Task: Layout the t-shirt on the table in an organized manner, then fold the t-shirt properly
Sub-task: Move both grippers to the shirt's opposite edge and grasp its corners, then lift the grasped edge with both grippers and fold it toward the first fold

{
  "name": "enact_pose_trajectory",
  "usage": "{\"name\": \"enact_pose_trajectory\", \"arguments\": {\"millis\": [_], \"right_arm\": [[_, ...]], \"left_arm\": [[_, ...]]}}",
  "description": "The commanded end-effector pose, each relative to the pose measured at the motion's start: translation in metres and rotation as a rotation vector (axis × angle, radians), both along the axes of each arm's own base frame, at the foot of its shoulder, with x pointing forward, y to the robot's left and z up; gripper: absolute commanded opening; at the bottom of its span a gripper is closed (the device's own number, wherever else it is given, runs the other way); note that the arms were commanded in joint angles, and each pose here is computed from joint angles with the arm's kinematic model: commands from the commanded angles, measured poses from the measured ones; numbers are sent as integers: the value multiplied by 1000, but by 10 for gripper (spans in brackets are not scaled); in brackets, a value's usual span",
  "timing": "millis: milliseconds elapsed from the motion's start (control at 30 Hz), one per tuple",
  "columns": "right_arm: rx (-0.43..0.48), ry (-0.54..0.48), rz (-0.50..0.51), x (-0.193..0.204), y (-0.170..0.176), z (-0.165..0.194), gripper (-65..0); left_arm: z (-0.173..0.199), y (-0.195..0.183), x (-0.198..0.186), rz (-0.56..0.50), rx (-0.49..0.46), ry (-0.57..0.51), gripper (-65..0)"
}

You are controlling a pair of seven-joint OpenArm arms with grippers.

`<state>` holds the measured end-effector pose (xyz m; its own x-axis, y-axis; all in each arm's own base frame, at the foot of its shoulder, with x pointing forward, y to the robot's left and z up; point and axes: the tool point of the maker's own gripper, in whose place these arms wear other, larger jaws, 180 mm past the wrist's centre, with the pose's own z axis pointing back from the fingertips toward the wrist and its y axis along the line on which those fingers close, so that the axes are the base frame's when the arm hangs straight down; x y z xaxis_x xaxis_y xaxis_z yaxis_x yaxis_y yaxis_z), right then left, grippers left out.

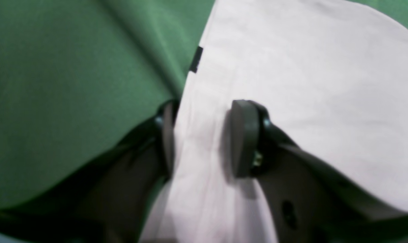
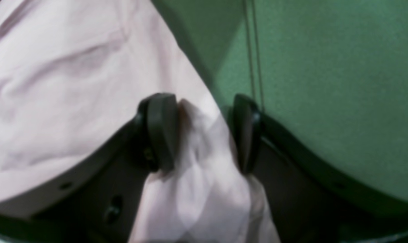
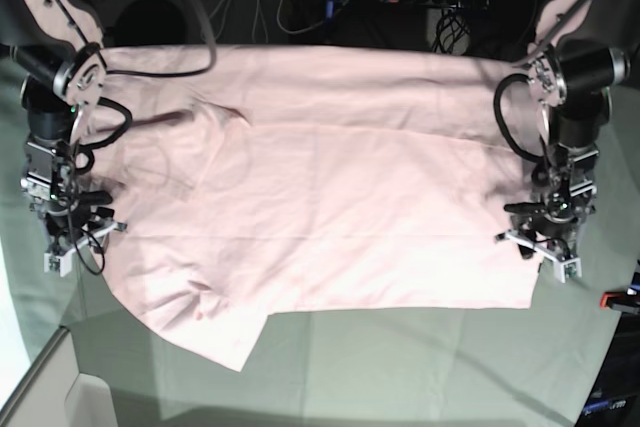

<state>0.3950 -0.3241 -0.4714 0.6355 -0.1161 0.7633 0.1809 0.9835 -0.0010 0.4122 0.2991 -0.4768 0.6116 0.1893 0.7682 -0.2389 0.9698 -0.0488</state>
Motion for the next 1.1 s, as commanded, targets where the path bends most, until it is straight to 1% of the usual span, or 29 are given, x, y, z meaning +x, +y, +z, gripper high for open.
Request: {"name": "enact_pose_trajectory", "arguments": {"millis": [0,100,167,200,233,267,367,467,533,600,633,700,767,867,1067], "right_arm": [[-4,-4,-3,6,-5,7,-402],[-4,-4,-3,6,-5,7,-402],[-4,-7,-3,7,-5,8,-405],[-4,-15,-3,11,-5,11,-412],[-4,-18,-3,12,-5,13,-429],[-4,-18,-3,12,-5,13,-451],[-6,-26,-2,15,-6,16,-565],[-6,-46,-2,24,-6,24,-650],[-6,-51,-1,26,-6,26,-650],[13,-57,22,27,-1,27,-650],[22,-67,40,29,2,30,-650],[5,-106,59,35,0,44,-650],[-27,-123,59,32,-6,50,-650],[-49,-146,64,31,-5,56,-650],[-99,-128,67,8,-14,50,-650]], "left_arm": [[-23,-22,-17,-51,-56,123,-458],[-23,-21,-17,-50,-55,124,-528],[-22,-20,-16,-47,-55,121,-590],[-22,-20,-16,-45,-53,121,-632],[-21,-20,-15,-46,-53,122,-650],[-18,-19,-13,-46,-49,113,-650],[5,-15,5,-56,-14,40,-650],[14,-19,6,-73,3,26,-649],[27,-21,11,-86,21,12,-649],[40,-18,12,-94,48,-7,-649],[44,-20,12,-98,53,-13,-649],[51,-24,16,-105,57,-36,-649],[52,-25,14,-108,60,-38,-649],[52,-25,14,-109,60,-38,-649],[49,-22,5,-110,73,-33,-649]]}}
